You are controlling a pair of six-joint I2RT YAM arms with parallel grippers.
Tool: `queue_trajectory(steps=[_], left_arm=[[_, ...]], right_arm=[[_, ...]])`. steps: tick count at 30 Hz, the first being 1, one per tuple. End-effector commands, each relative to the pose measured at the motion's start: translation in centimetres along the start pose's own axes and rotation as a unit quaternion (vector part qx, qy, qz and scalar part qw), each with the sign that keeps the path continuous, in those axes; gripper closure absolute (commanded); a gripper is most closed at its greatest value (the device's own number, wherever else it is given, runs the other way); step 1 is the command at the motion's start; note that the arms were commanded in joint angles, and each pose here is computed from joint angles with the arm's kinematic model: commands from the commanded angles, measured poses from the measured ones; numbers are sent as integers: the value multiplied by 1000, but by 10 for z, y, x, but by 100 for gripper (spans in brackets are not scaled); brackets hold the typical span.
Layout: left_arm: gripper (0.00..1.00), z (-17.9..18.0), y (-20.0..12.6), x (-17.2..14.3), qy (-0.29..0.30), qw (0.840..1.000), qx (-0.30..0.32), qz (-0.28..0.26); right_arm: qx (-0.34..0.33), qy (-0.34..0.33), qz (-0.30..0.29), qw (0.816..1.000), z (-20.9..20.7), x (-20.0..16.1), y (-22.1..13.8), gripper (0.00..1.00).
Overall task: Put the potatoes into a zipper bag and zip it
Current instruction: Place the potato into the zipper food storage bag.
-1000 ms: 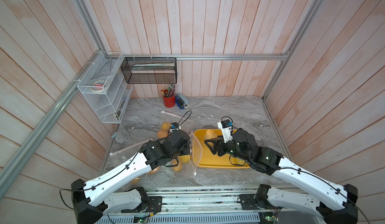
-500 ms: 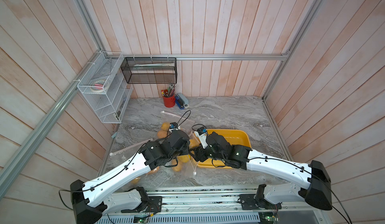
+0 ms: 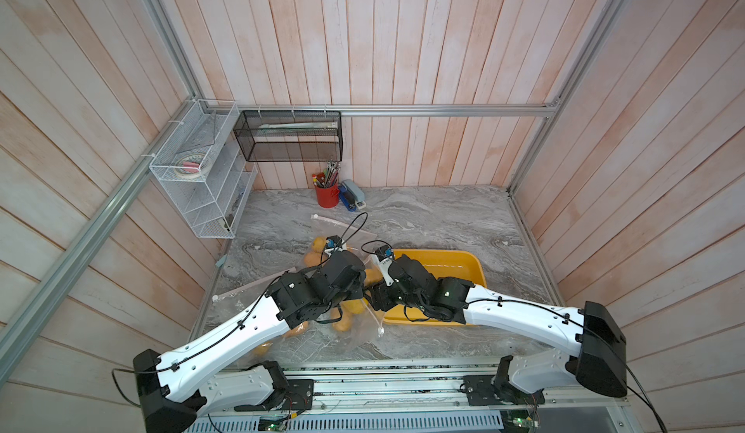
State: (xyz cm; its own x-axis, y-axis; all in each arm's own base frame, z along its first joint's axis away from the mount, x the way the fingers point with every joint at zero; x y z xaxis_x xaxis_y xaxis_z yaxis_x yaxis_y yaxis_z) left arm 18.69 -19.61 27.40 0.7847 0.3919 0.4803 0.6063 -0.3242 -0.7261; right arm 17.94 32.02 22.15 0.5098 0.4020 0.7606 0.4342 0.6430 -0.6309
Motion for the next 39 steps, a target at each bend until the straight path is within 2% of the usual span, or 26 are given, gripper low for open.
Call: queue_trajectory(steps=[1, 8, 12, 17, 24, 27, 32, 36, 39], left_arm=[[100, 0, -9, 6, 2, 1000, -4, -15], [100, 1, -9, 5, 1, 1000, -6, -13], [100, 0, -11, 6, 2, 1000, -7, -14], [100, 2, -9, 5, 1, 1000, -6, -14], [100, 3, -9, 4, 2, 1000, -3, -13], [100, 4, -8, 4, 2, 1000, -3, -14], [100, 2, -10, 5, 2, 1000, -4, -13], [100, 4, -8, 4, 0, 1000, -3, -14], [100, 2, -9, 4, -1, 1000, -2, -12]], right_arm=[[-21, 0, 1, 1000, -2, 4, 0, 29], [-31, 9, 15, 999, -4, 3, 2, 25], [-38, 12, 21, 999, -5, 3, 2, 19], [-16, 13, 18, 1000, 0, 3, 0, 12], [-16, 14, -2, 1000, -1, 14, -25, 12], [-51, 23, -17, 998, -11, 17, -52, 12], [-151, 55, -37, 986, -40, 13, -104, 12], [-222, 92, -11, 971, -64, -4, -128, 12], [-262, 113, 26, 958, -87, -22, -132, 12]])
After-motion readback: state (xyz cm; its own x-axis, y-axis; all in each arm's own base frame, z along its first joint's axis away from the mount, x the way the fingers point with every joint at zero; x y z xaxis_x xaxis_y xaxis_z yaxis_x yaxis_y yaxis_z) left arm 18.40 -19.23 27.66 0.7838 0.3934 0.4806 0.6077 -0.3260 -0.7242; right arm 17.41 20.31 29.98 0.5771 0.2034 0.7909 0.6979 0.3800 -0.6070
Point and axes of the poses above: each gripper's point midway between its finger pads, its own y axis out along the fingers, its own z axis along the line the jaws close on, x = y × z, the point moved 6 cm from there along -y, back along the fingers, and after that the axes turned 14 degrees about -y, right-handed, at the moved point
